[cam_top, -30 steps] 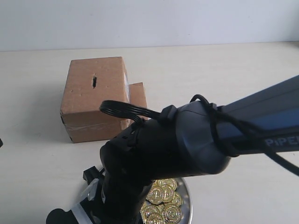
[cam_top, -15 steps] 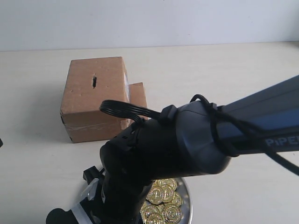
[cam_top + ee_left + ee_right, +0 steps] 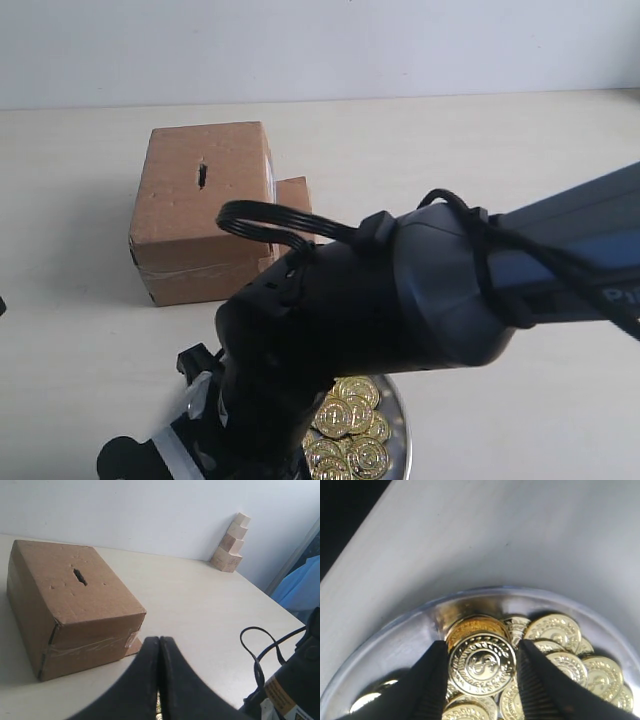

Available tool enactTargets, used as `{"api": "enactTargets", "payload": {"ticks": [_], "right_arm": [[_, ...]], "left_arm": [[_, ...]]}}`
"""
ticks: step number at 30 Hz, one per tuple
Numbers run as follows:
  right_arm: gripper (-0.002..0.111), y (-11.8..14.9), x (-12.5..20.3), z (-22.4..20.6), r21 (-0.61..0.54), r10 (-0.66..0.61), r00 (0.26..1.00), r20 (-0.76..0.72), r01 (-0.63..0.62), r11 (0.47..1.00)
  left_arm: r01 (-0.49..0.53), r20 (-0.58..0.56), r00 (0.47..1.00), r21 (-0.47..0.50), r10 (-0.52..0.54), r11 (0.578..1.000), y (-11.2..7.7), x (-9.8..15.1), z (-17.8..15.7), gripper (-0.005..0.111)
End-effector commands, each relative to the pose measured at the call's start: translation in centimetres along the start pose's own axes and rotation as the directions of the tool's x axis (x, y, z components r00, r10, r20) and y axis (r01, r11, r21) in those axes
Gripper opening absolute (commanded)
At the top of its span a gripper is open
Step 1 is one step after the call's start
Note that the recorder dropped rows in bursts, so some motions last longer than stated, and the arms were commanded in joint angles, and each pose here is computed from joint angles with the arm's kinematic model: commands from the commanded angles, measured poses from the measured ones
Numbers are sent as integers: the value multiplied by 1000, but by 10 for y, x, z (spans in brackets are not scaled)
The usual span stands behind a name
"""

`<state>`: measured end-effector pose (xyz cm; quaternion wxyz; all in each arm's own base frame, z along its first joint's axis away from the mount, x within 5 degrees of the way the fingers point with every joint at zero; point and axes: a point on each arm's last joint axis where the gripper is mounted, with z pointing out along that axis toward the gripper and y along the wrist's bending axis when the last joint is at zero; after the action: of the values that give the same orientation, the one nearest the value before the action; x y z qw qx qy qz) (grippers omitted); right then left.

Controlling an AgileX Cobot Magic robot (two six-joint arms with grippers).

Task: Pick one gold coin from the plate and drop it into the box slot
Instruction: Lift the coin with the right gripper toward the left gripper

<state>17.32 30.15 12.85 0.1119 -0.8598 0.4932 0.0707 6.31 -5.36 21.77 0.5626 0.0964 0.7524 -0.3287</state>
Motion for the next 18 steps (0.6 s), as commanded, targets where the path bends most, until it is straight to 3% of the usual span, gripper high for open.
{"api": "enactTargets", "payload": {"ticks": [1,9,18], "right_arm": [[36,-1,-2,-7,19,10,1000,2,-10,1000],[36,-2,0,-9,36,125,992,-17,-125,992],[36,-5,2,-26,106,157,987,-38,-152,983]], "left_arm": [[1,-1,1000,5,-1,1000,0,0,0,0],[6,1,1000,5,-6,1000,0,0,0,0],[59,4,998,8,-59,998,-1,-1,0,0]]}}
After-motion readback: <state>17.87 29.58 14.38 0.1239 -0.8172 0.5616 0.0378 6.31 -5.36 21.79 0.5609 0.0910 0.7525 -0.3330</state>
